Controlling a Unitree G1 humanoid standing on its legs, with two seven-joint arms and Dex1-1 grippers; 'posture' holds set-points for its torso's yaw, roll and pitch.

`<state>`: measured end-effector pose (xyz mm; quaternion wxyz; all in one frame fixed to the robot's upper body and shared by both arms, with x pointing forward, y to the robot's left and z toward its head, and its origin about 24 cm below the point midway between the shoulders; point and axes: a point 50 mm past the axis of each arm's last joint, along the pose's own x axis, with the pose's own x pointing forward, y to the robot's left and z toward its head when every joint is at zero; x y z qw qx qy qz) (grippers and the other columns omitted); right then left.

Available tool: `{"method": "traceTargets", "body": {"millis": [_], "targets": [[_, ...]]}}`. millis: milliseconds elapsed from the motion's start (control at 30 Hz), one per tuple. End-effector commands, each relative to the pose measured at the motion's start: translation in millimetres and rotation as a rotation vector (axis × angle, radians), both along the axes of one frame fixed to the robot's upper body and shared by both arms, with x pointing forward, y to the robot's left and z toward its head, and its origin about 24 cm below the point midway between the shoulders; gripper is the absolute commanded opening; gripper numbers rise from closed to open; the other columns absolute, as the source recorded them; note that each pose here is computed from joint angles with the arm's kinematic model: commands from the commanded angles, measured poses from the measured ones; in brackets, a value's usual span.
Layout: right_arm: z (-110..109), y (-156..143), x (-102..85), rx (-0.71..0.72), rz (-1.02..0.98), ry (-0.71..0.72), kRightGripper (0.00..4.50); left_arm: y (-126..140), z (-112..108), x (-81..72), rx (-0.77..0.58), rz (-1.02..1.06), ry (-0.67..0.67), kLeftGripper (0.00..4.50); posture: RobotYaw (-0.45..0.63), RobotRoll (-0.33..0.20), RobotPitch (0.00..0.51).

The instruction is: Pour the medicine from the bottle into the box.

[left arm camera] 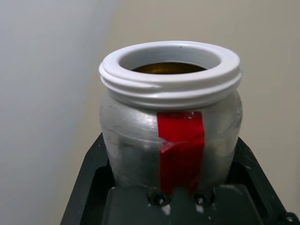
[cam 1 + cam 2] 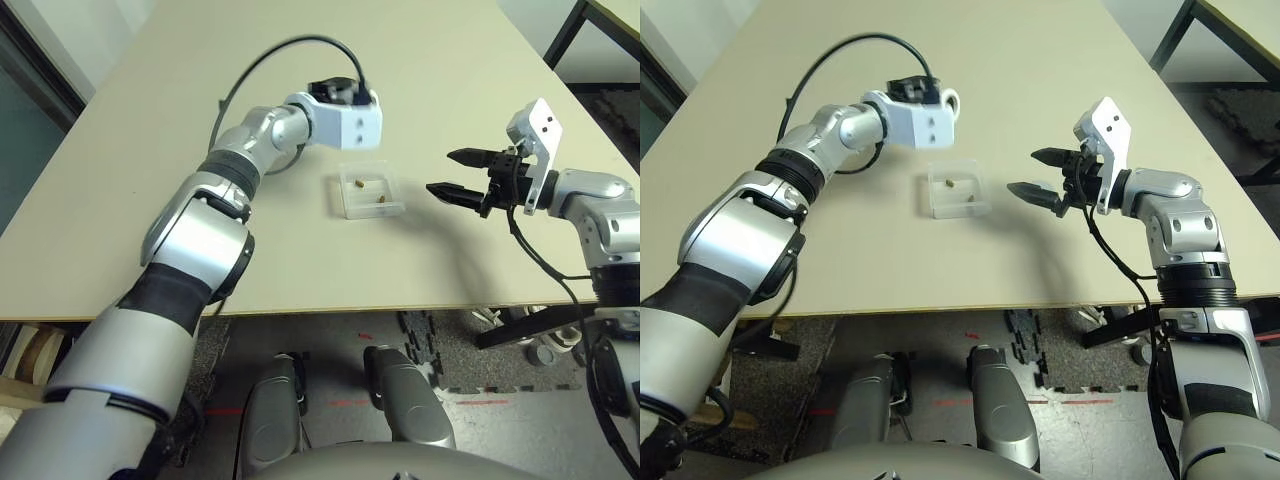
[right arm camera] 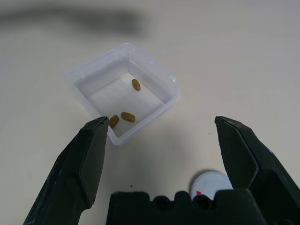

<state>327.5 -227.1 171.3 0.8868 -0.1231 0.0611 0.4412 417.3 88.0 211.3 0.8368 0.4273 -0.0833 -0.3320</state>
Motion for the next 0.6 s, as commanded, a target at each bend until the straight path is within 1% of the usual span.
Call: {"method": "traceTargets", "body": {"millis": [33, 100, 167, 233, 300, 367, 500, 600], "targets": [[-1.2, 3.3, 0.3, -0.01, 0.031, -0.001, 4.5, 8.3, -6.6, 0.2, -0.217, 0.016, 0.144, 2.63, -0.26, 0.0, 0.128], [-1.0, 4.2, 1.0, -0.013, 0.04, -0.002, 4.5, 16.0, -13.0, 0.6, -0.376, 0.045, 0.215, 2.63, -0.25, 0.0, 0.131], [-1.2, 5.1, 1.6, -0.021, 0.048, -0.003, 4.5, 22.2, -17.9, 0.6, -0.521, 0.072, 0.252, 2.63, -0.25, 0.0, 0.133], [-1.5, 5.3, 1.9, -0.026, 0.052, -0.003, 4.5, 25.1, -21.0, 0.4, -0.578, 0.089, 0.273, 2.63, -0.24, 0.0, 0.136], [-1.9, 5.8, 2.4, -0.03, 0.056, -0.002, 4.5, 29.0, -27.0, 0.3, -0.668, 0.118, 0.307, 2.63, -0.24, 0.0, 0.139], [-2.2, 6.2, 2.9, -0.034, 0.059, -0.001, 4.5, 32.3, -31.3, -0.3, -0.771, 0.138, 0.314, 2.63, -0.24, 0.0, 0.142], [-2.4, 7.1, 3.9, -0.035, 0.063, 0.0, 4.5, 37.0, -47.4, -4.3, -0.887, 0.167, 0.305, 2.63, -0.24, 0.0, 0.147], [-2.2, 7.4, 4.0, -0.037, 0.067, 0.001, 4.5, 40.0, -57.8, -6.1, -0.917, 0.199, 0.311, 2.63, -0.24, 0.0, 0.149]]}}
